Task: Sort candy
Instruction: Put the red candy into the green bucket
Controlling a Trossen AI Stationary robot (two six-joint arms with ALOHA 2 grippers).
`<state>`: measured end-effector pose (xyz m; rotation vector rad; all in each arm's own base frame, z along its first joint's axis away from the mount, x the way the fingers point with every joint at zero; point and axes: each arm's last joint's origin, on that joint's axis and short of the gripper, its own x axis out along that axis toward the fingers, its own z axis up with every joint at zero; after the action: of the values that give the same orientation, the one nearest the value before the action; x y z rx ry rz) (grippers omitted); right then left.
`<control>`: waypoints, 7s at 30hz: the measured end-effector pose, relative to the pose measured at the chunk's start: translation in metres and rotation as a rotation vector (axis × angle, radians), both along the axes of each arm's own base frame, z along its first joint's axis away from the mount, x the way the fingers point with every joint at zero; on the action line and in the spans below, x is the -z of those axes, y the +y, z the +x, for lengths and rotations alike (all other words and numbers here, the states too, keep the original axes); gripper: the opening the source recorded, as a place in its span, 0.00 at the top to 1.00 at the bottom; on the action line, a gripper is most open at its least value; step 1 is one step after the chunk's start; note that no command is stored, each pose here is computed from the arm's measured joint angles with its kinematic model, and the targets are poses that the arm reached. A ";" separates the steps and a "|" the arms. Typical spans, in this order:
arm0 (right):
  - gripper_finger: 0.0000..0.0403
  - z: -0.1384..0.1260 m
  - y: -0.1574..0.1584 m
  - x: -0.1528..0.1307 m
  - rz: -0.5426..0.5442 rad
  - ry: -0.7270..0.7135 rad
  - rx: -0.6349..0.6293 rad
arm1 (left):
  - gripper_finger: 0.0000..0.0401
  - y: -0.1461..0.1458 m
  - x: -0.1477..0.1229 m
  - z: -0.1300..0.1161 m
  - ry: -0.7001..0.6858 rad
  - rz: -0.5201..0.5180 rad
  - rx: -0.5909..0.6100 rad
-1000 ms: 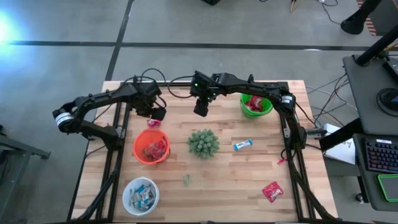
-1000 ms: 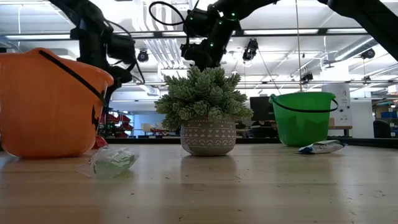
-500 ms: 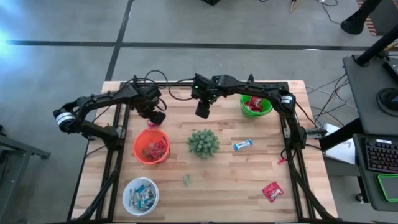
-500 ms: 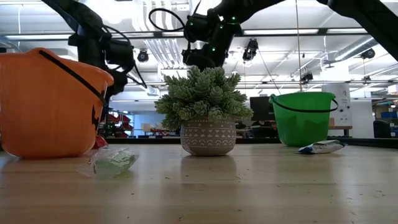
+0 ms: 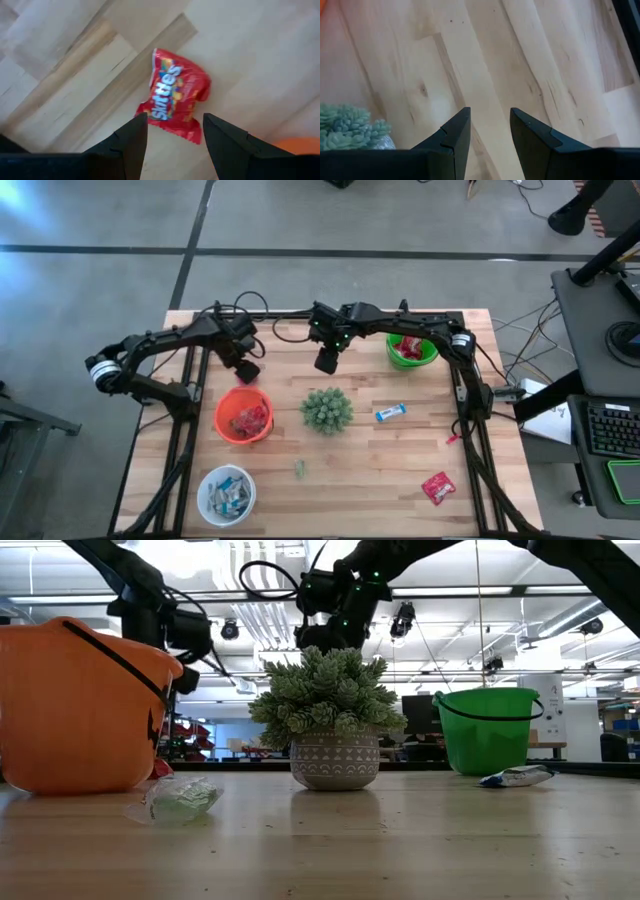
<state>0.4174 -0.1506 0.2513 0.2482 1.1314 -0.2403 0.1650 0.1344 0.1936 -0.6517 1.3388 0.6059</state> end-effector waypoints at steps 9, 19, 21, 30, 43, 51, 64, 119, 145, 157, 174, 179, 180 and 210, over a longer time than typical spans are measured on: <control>0.68 -0.001 0.001 -0.003 0.004 -0.008 0.015 | 0.57 0.006 0.009 -0.003 0.004 -0.041 -0.015; 0.68 -0.003 0.001 -0.003 0.004 0.014 -0.003 | 0.57 0.013 0.035 0.004 0.095 -0.128 -0.012; 0.68 -0.004 0.001 -0.002 0.003 0.023 -0.012 | 0.57 0.013 0.039 0.005 0.107 -0.140 -0.013; 0.68 -0.005 0.002 -0.002 0.002 0.040 -0.027 | 0.62 0.016 0.047 0.007 0.124 -0.151 -0.017; 0.68 -0.005 0.002 -0.002 -0.001 0.041 -0.036 | 0.97 0.015 0.047 0.007 0.106 -0.173 -0.015; 0.68 -0.005 0.002 -0.002 -0.010 0.043 -0.059 | 1.00 0.020 0.024 0.014 0.028 -0.132 -0.009; 0.68 -0.003 0.003 -0.018 0.001 -0.015 -0.114 | 1.00 0.026 -0.052 0.020 -0.129 0.012 0.018; 0.48 0.052 0.020 -0.126 0.170 -0.877 0.252 | 1.00 -0.001 -0.194 0.007 -0.551 0.472 0.561; 0.83 0.055 0.019 -0.113 0.122 -0.843 0.293 | 1.00 0.005 -0.193 0.016 -0.556 0.485 0.586; 0.97 0.057 0.023 -0.115 0.112 -0.865 0.260 | 0.92 0.004 -0.196 0.013 -0.502 0.501 0.584; 0.97 0.046 0.032 -0.106 0.124 -0.670 0.260 | 0.57 -0.013 -0.214 -0.008 -0.396 0.393 0.625; 0.97 0.028 0.040 -0.106 0.107 -0.513 0.238 | 0.58 -0.011 -0.206 -0.006 -0.377 0.362 0.625; 0.97 0.024 0.041 -0.107 0.091 -0.482 0.235 | 0.59 -0.011 -0.205 -0.006 -0.375 0.359 0.625; 0.97 -0.141 -0.017 -0.108 -0.115 0.339 0.483 | 0.60 -0.005 -0.199 0.001 -0.379 0.282 0.474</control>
<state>0.2768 -0.1675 0.3591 0.3874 1.3757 -0.7963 0.1664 0.1296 0.3931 -0.1892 0.9782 0.2584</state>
